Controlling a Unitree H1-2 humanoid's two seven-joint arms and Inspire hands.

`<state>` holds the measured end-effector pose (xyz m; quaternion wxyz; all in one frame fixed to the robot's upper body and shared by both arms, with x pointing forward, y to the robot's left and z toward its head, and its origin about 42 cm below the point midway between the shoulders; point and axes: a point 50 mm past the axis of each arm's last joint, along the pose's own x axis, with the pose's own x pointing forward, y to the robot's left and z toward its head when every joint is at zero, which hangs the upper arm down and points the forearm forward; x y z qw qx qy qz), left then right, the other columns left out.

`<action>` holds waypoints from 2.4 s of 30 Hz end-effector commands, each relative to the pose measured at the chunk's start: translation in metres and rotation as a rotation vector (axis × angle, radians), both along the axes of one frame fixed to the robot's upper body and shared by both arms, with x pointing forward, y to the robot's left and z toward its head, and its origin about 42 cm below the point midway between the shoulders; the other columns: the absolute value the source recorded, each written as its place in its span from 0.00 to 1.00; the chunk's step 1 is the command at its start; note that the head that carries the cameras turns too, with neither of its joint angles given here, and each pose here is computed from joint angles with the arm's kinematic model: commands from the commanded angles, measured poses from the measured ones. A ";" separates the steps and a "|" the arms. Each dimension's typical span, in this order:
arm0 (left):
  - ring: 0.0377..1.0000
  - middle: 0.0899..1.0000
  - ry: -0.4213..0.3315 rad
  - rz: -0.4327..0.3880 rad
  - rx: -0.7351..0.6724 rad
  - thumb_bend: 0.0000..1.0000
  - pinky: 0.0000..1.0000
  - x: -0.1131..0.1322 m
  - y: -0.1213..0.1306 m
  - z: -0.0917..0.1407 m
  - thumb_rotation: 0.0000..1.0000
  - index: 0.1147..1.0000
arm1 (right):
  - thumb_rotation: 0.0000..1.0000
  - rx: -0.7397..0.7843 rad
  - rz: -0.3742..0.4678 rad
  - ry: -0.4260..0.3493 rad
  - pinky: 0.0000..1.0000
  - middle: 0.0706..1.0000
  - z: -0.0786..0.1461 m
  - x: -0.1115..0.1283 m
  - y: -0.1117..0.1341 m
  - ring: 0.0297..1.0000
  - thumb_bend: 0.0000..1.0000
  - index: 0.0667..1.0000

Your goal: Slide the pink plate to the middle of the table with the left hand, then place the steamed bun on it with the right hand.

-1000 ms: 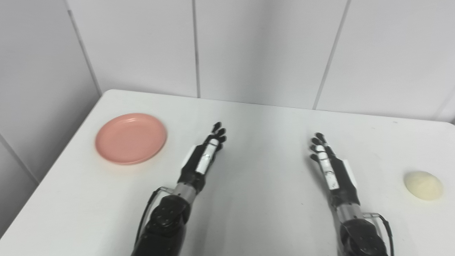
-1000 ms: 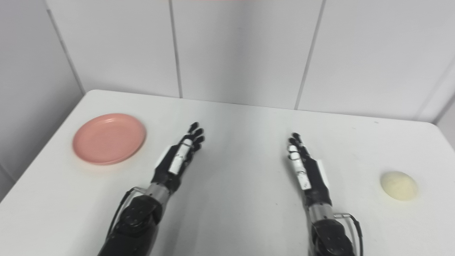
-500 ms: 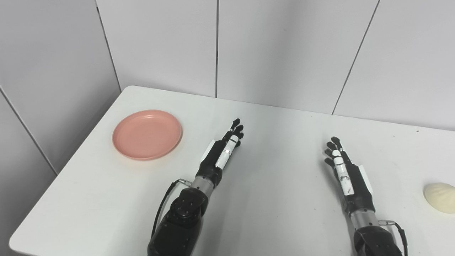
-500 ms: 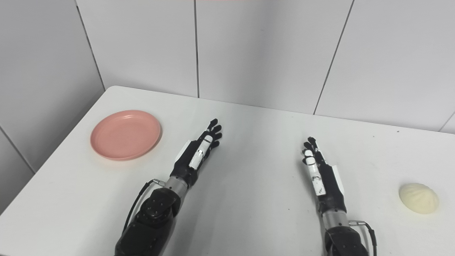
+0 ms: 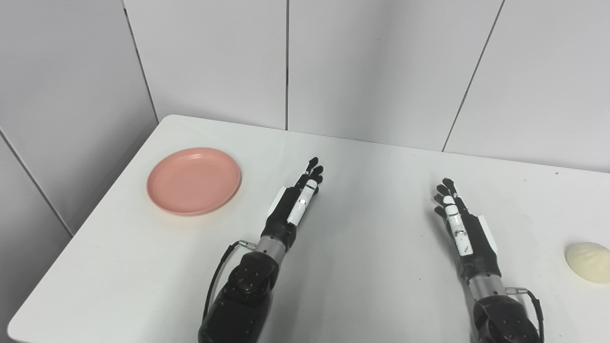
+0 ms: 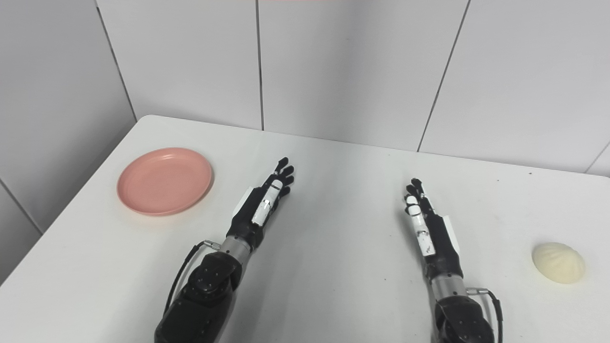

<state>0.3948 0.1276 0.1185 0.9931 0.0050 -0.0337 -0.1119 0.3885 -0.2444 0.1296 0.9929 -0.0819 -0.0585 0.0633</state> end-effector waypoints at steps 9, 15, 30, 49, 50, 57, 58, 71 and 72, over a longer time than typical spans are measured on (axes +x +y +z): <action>0.95 0.96 -0.108 0.052 -0.093 0.39 0.94 -0.001 0.001 0.047 1.00 0.97 | 1.00 0.004 -0.009 0.024 0.94 0.95 -0.025 -0.009 -0.012 0.94 0.17 0.96; 0.94 0.95 -0.190 0.107 -0.114 0.44 0.98 -0.003 0.014 0.080 1.00 0.96 | 1.00 0.009 -0.017 0.027 0.94 0.94 -0.024 -0.009 -0.012 0.93 0.16 0.96; 0.93 0.95 -0.394 0.246 -0.198 0.44 0.99 -0.018 0.061 0.140 1.00 0.95 | 1.00 0.014 -0.015 0.033 0.95 0.96 -0.025 -0.007 -0.018 0.95 0.20 0.97; 0.93 0.95 -0.548 0.556 -0.198 0.46 0.96 -0.016 0.153 0.164 1.00 0.94 | 1.00 -0.014 -0.014 0.019 0.93 0.95 -0.021 -0.007 -0.025 0.94 0.18 0.97; 0.93 0.94 -0.552 0.569 -0.204 0.46 0.96 -0.016 0.158 0.164 1.00 0.94 | 1.00 -0.015 -0.013 0.017 0.93 0.95 -0.021 -0.007 -0.025 0.94 0.18 0.96; 0.92 0.94 -0.565 0.658 -0.228 0.47 0.94 -0.019 0.191 0.163 1.00 0.94 | 1.00 0.004 -0.015 0.012 0.94 0.95 -0.019 -0.008 -0.024 0.94 0.15 0.97; 0.92 0.93 -0.568 0.673 -0.237 0.47 0.94 -0.019 0.196 0.163 1.00 0.94 | 1.00 0.005 -0.014 0.011 0.94 0.95 -0.019 -0.008 -0.024 0.94 0.15 0.97; 0.91 0.91 -0.513 0.739 -0.279 0.46 0.93 -0.013 0.235 0.145 1.00 0.92 | 1.00 0.010 -0.007 0.010 0.95 0.96 -0.017 -0.009 -0.024 0.95 0.14 0.97; 0.91 0.91 -0.507 0.743 -0.285 0.46 0.93 -0.012 0.236 0.144 1.00 0.91 | 1.00 0.009 -0.007 0.009 0.95 0.96 -0.017 -0.009 -0.023 0.95 0.14 0.97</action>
